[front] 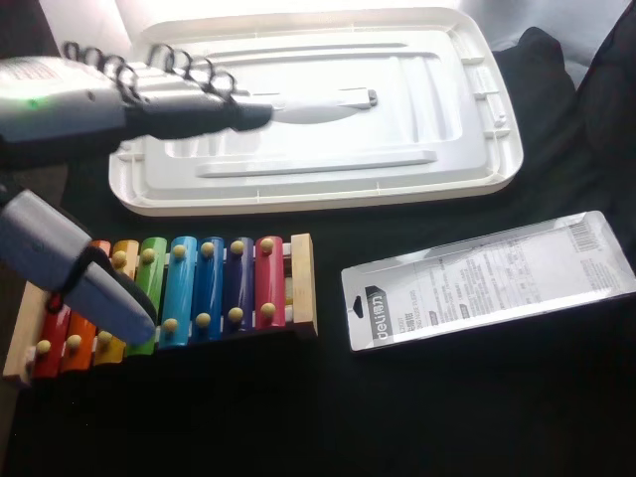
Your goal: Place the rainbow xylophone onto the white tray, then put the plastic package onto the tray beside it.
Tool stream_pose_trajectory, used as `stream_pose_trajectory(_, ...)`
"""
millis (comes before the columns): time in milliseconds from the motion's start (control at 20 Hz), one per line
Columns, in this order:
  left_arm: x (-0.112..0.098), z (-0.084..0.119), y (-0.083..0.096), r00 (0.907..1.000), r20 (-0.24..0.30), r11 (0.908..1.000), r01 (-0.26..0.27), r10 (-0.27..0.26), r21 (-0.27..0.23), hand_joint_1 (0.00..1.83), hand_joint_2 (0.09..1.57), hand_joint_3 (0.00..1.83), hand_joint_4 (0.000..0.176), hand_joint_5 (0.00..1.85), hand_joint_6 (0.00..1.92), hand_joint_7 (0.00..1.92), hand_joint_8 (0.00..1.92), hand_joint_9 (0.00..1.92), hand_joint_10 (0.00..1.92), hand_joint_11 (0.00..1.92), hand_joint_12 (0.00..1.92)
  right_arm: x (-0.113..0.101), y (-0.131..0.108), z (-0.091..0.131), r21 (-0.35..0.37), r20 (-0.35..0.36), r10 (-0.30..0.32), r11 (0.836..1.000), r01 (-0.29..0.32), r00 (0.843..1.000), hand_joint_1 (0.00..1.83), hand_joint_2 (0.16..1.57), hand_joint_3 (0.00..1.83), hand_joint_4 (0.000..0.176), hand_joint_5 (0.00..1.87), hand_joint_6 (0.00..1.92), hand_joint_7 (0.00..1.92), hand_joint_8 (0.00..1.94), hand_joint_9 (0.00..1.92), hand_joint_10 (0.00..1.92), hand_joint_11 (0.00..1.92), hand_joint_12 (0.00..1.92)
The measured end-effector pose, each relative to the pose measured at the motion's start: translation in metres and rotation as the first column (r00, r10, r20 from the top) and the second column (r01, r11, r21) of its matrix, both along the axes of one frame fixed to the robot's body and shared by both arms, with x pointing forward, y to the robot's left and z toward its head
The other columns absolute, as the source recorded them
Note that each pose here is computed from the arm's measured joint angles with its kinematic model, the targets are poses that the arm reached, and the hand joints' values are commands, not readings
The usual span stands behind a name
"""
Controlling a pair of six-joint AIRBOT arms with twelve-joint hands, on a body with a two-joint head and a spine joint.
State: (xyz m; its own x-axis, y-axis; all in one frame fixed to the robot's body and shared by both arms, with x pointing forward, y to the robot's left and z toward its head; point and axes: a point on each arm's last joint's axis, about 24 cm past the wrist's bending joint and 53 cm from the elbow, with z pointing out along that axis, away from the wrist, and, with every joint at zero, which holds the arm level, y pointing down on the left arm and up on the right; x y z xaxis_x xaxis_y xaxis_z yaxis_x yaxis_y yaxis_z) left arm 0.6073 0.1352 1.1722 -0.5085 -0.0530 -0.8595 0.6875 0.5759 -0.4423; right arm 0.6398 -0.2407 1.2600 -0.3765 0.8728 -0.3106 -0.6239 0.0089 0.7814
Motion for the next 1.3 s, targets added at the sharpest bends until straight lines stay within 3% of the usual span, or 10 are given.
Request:
stream_pose_trajectory(50,0.0,-0.003,-0.006,0.9998,-0.004,0.9997,0.019,-0.019,0.014,0.67,0.7,0.01,0.159,0.0,0.0,0.0,0.0,0.0,0.0,0.01,0.01,0.0,0.0,0.0,0.0,0.0,0.0,1.0,0.0,1.0,0.72,0.63,0.0,0.084,0.33,0.0,0.25,0.06,0.01,0.61,0.0,0.83)
stream_pose_trajectory(200,-0.003,-0.008,-0.021,0.9982,-0.022,0.9981,0.057,-0.056,0.025,0.55,0.65,0.0,0.074,0.0,0.0,0.0,0.0,0.0,0.0,0.02,0.01,-0.001,0.003,-0.002,-0.003,-0.002,0.01,1.0,-0.01,1.0,0.75,0.66,0.01,0.094,0.33,0.01,0.27,0.08,0.0,0.77,0.0,0.84)
stream_pose_trajectory(300,-0.007,-0.015,-0.025,0.9969,-0.031,0.9965,0.074,-0.072,0.04,0.52,0.63,0.0,0.101,0.0,0.0,0.0,0.0,0.0,0.0,0.0,0.0,-0.001,0.003,-0.002,0.0,-0.002,0.007,1.0,-0.007,1.0,0.75,0.66,0.01,0.086,0.33,0.01,0.29,0.1,0.0,0.76,0.0,0.85)
stream_pose_trajectory(400,-0.007,-0.022,-0.021,0.997,-0.049,0.9968,0.063,-0.06,0.05,0.48,0.63,0.0,0.062,0.0,0.0,0.0,0.0,0.0,0.0,0.0,0.0,0.0,0.003,-0.003,0.004,-0.004,0.005,1.0,-0.005,1.0,0.76,0.66,0.01,0.077,0.3,0.0,0.29,0.1,0.0,0.69,0.0,0.8)
stream_pose_trajectory(450,-0.008,-0.027,-0.019,0.9966,-0.061,0.9967,0.058,-0.054,0.057,0.52,0.67,0.01,0.088,0.0,0.0,0.0,0.0,0.0,0.0,0.0,0.0,0.0,0.003,-0.003,0.006,-0.006,0.006,1.0,-0.006,1.0,0.75,0.67,0.01,0.075,0.29,0.0,0.29,0.1,0.0,0.68,0.0,0.8)
stream_pose_trajectory(550,-0.01,-0.039,-0.014,0.9954,-0.086,0.9955,0.051,-0.044,0.08,0.5,0.7,0.01,0.016,0.0,0.0,0.0,0.0,0.0,0.0,0.05,0.02,-0.001,0.006,-0.005,0.005,-0.008,0.013,1.0,-0.013,1.0,0.75,0.67,0.01,0.068,0.27,0.0,0.3,0.09,0.0,0.65,0.0,0.78)
stream_pose_trajectory(700,-0.012,-0.056,-0.015,0.9918,-0.124,0.9946,0.044,-0.032,0.094,0.56,0.68,0.0,0.003,0.0,0.0,0.0,0.0,0.0,0.0,0.04,0.02,-0.001,0.005,-0.005,0.007,-0.008,0.011,1.0,-0.011,1.0,0.77,0.67,0.01,0.063,0.28,0.0,0.3,0.07,0.0,0.63,0.0,0.8)
stream_pose_trajectory(800,-0.011,-0.067,-0.018,0.9893,-0.143,0.9938,0.045,-0.03,0.102,0.56,0.67,0.0,0.026,0.0,0.0,0.0,0.0,0.0,0.0,0.02,0.01,-0.001,0.006,-0.005,0.007,-0.008,0.011,1.0,-0.011,1.0,0.8,0.67,0.01,0.048,0.27,0.0,0.28,0.06,0.0,0.62,0.0,0.8)
stream_pose_trajectory(1050,-0.007,-0.084,-0.016,0.9879,-0.155,0.9903,0.029,-0.008,0.136,0.54,0.63,0.0,0.119,0.0,0.0,0.0,0.0,0.0,0.0,0.0,0.0,-0.001,0.006,-0.005,0.008,-0.01,0.012,1.0,-0.012,1.0,0.82,0.66,0.0,0.064,0.28,0.0,0.3,0.07,0.0,0.68,0.0,0.84)
stream_pose_trajectory(1300,-0.006,-0.09,-0.015,0.9864,-0.164,0.9895,0.023,0.001,0.143,0.54,0.6,0.0,0.15,0.0,0.0,0.0,0.0,0.0,0.0,0.0,0.0,-0.001,0.006,-0.005,0.007,-0.01,0.014,1.0,-0.014,1.0,0.83,0.65,0.0,0.068,0.28,0.01,0.28,0.06,0.0,0.66,0.0,0.77)
